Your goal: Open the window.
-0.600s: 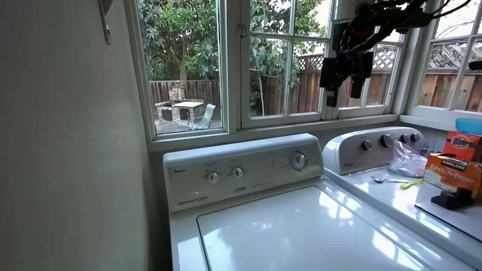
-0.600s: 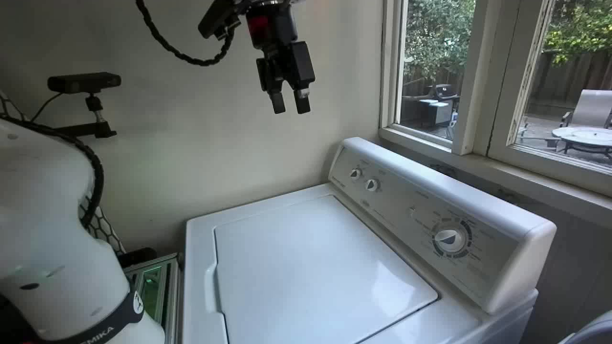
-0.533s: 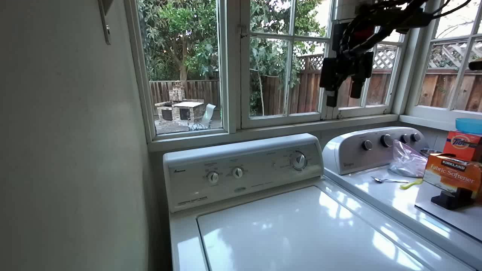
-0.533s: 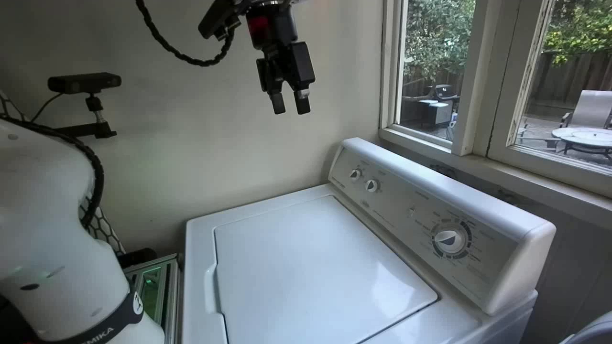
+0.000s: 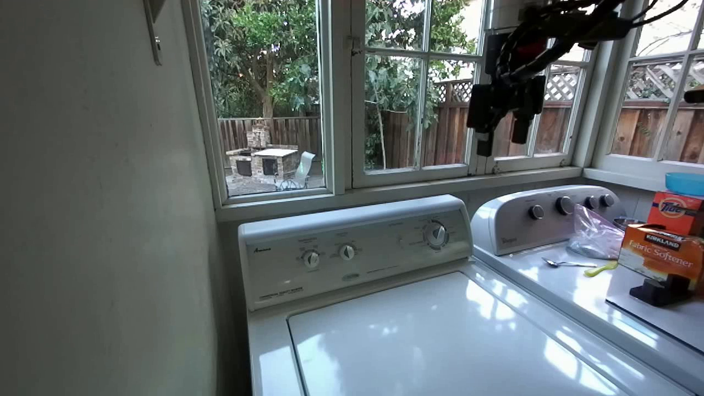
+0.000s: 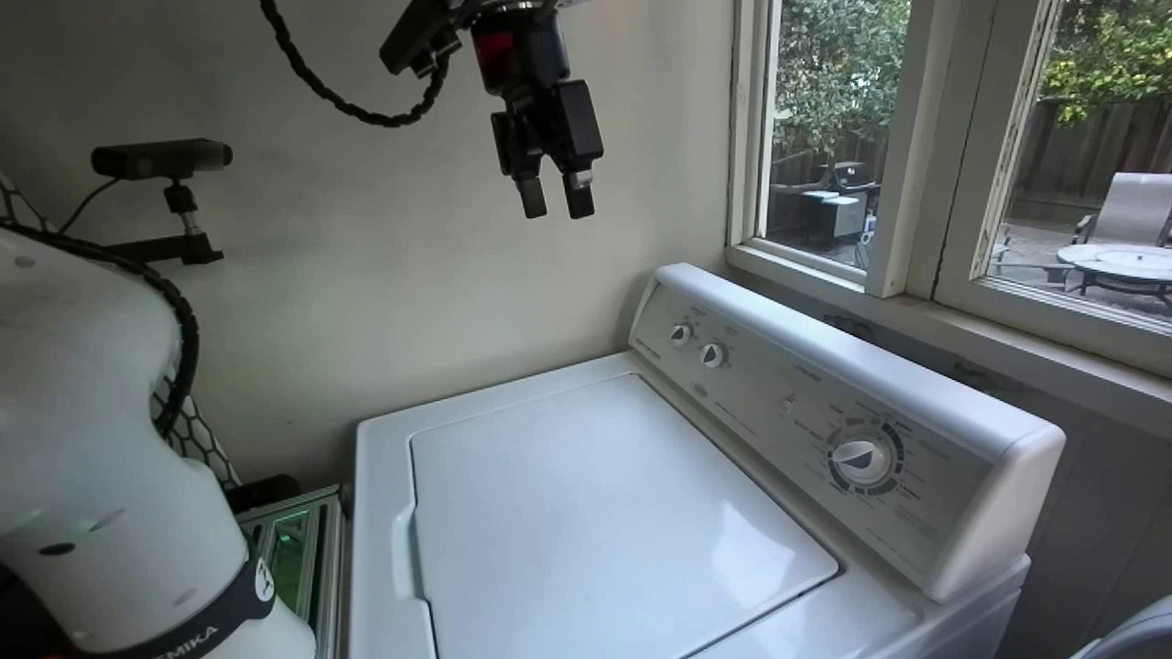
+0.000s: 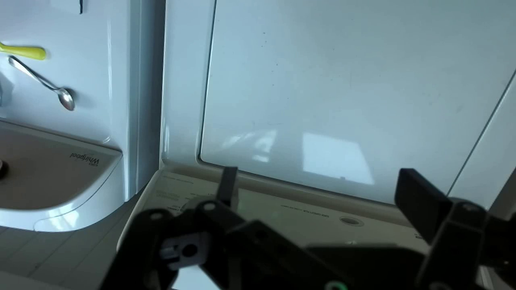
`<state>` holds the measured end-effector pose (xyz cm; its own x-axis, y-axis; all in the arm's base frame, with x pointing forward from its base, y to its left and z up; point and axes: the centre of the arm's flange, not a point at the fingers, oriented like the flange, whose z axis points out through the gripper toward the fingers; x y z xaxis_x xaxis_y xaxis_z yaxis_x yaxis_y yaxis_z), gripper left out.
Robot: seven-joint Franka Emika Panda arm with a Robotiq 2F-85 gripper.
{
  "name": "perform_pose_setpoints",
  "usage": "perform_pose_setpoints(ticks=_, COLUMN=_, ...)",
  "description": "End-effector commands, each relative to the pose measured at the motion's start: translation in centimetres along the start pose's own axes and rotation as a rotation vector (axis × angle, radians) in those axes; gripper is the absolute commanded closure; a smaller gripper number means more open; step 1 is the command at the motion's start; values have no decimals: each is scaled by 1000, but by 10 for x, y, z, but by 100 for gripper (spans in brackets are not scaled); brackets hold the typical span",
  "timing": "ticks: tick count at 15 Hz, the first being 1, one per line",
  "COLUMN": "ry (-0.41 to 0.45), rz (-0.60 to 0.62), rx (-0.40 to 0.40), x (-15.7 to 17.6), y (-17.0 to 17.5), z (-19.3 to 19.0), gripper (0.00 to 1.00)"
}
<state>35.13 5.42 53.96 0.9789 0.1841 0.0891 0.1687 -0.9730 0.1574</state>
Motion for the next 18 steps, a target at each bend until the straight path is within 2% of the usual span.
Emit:
perform_pose_setpoints(ticks=1, ry=0, rz=0, rx=0, x=0, y=0, z=0, gripper=0)
perform_pose_setpoints(ticks=6, ry=0, rz=0, rx=0, x=0, y=0, z=0, gripper=0)
perform_pose_setpoints(ticks=7, ry=11, rz=13, rx=16, x=10, y=9, z=-7, gripper=0)
perform_pose_setpoints(ticks=12, ry=190, rz=33, rx=25, x=59, y=49, z=-49, gripper=0)
perform_pose_setpoints(ticks=14, ry=237, rz=-33, rx=19, x=80, y=63, z=-66, gripper=0)
perform_pose_setpoints(ticks=18, ry=367, rz=-69, rx=-63, x=131, y=78, z=-87, gripper=0)
